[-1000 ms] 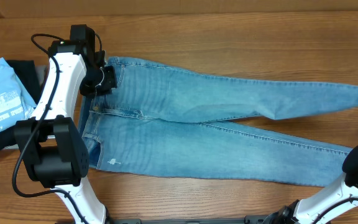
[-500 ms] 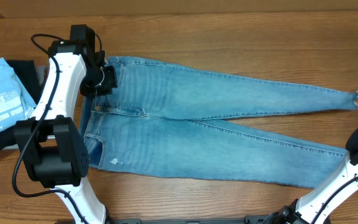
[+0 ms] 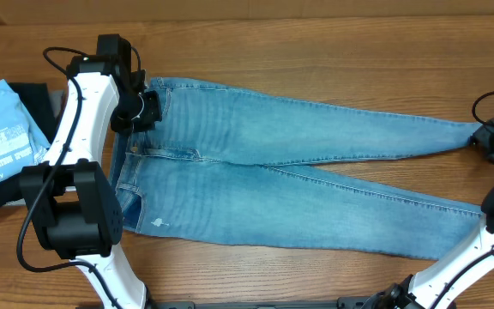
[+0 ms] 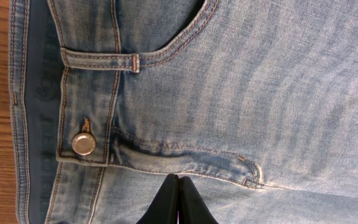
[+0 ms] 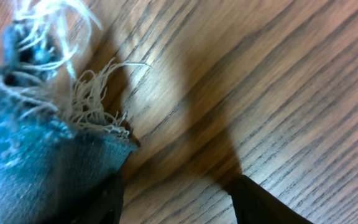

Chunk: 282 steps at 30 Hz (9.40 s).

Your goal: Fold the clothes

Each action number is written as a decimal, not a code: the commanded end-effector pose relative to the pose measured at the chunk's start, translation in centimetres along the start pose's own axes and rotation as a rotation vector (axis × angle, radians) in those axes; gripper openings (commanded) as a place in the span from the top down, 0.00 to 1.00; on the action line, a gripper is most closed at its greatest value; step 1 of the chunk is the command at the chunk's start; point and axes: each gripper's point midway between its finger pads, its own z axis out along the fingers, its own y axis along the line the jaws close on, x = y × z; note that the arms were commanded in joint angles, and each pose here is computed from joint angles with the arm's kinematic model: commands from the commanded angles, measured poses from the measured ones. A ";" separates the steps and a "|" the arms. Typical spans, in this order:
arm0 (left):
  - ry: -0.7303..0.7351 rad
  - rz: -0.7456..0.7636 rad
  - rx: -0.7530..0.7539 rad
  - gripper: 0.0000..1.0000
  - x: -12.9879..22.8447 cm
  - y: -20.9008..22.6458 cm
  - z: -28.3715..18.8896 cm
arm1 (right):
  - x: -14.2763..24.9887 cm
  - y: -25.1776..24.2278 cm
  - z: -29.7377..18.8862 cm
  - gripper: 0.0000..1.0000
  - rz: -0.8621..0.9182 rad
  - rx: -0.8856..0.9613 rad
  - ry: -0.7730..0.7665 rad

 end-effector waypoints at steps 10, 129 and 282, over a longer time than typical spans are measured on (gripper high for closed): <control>-0.037 0.005 0.018 0.96 -0.6 -0.7 -1.2 | -1.2 6.2 0.0 0.28 -0.498 -0.352 -0.136; -0.115 -0.070 -0.009 0.92 -2.6 1.2 -1.6 | 3.7 1.6 -8.8 0.39 -0.046 -0.035 0.217; -0.921 -0.427 0.007 0.96 -8.1 12.2 -10.4 | 3.9 3.8 -13.4 0.96 0.268 -0.182 -0.138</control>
